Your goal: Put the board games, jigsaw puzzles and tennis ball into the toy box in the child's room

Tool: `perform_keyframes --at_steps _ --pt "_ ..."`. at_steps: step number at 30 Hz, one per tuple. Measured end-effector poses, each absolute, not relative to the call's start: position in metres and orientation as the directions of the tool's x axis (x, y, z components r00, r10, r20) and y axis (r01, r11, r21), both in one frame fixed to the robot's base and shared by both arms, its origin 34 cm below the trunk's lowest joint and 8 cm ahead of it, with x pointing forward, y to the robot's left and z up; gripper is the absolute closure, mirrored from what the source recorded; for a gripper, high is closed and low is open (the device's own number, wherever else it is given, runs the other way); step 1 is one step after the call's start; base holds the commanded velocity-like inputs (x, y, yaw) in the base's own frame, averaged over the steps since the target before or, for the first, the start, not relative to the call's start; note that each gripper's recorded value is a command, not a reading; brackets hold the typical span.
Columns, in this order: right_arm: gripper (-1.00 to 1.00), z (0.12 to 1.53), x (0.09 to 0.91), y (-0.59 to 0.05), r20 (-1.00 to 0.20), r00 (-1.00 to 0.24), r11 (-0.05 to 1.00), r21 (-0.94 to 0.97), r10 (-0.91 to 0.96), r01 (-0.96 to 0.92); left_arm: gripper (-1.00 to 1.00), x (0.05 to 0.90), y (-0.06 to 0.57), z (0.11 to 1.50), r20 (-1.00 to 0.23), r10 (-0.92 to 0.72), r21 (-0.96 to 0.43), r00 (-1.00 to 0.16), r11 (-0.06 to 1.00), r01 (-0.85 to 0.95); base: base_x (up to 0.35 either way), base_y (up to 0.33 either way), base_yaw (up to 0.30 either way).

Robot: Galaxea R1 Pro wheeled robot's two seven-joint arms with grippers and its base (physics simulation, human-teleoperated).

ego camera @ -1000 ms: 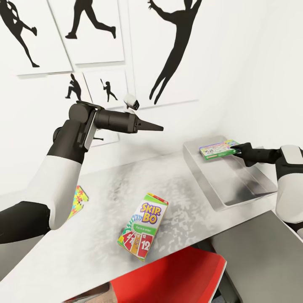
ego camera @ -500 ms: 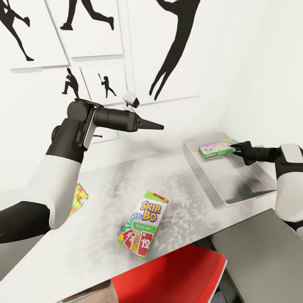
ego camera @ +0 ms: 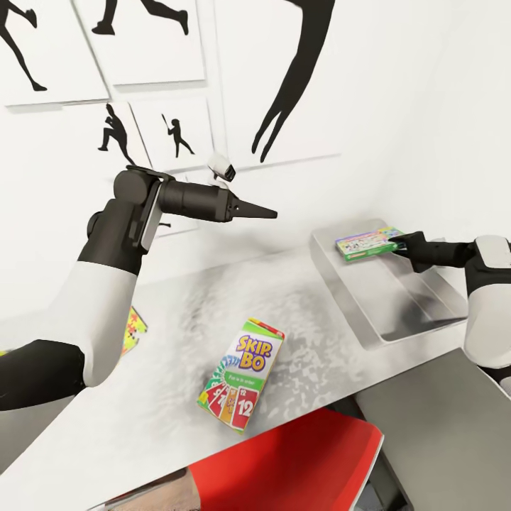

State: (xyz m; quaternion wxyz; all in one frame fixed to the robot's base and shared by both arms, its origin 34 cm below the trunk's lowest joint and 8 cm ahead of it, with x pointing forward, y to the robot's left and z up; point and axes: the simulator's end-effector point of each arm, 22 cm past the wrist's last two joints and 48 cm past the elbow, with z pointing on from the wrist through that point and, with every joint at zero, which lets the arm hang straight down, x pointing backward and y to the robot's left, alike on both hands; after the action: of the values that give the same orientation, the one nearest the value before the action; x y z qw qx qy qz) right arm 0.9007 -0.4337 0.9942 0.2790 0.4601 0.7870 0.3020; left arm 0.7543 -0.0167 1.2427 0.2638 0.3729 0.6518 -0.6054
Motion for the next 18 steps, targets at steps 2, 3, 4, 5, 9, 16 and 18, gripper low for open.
perform_keyframes --at_steps 2,3,4,5,9,16,18 --pt "1.00 0.992 0.901 -0.433 -0.160 -0.421 0.394 0.731 0.893 0.557 -1.00 0.755 -0.017 1.241 -0.794 0.167 -0.595 -0.585 -0.012 0.804 0.000 0.000 0.000" --pt "1.00 0.991 0.901 -0.433 -0.159 -0.422 0.393 0.731 0.893 0.558 -1.00 0.755 -0.017 1.240 -0.793 0.167 -0.596 -0.586 -0.013 0.803 0.000 0.000 0.000" --pt "1.00 0.989 0.901 -0.432 -0.158 -0.422 0.393 0.730 0.893 0.559 -1.00 0.756 -0.017 1.239 -0.792 0.167 -0.598 -0.588 -0.013 0.802 0.000 0.000 0.000" --pt "1.00 0.988 0.901 -0.432 -0.157 -0.422 0.393 0.729 0.893 0.560 -1.00 0.756 -0.017 1.238 -0.791 0.167 -0.599 -0.589 -0.013 0.801 0.000 0.000 0.000" --pt "1.00 0.983 0.901 -0.432 -0.155 -0.423 0.393 0.726 0.893 0.564 -1.00 0.757 -0.017 1.234 -0.788 0.166 -0.603 -0.593 -0.013 0.798 0.000 0.000 0.000" --pt "1.00 0.980 0.905 -0.432 -0.157 -0.422 0.390 0.736 0.893 0.553 -1.00 0.759 -0.018 1.256 -0.826 0.156 -0.552 -0.541 -0.033 0.833 0.000 0.000 0.000" --pt "1.00 0.986 0.908 -0.435 -0.168 -0.414 0.390 0.745 0.895 0.541 -1.00 0.759 -0.019 1.256 -0.828 0.155 -0.550 -0.539 -0.035 0.835 0.000 0.000 0.000"
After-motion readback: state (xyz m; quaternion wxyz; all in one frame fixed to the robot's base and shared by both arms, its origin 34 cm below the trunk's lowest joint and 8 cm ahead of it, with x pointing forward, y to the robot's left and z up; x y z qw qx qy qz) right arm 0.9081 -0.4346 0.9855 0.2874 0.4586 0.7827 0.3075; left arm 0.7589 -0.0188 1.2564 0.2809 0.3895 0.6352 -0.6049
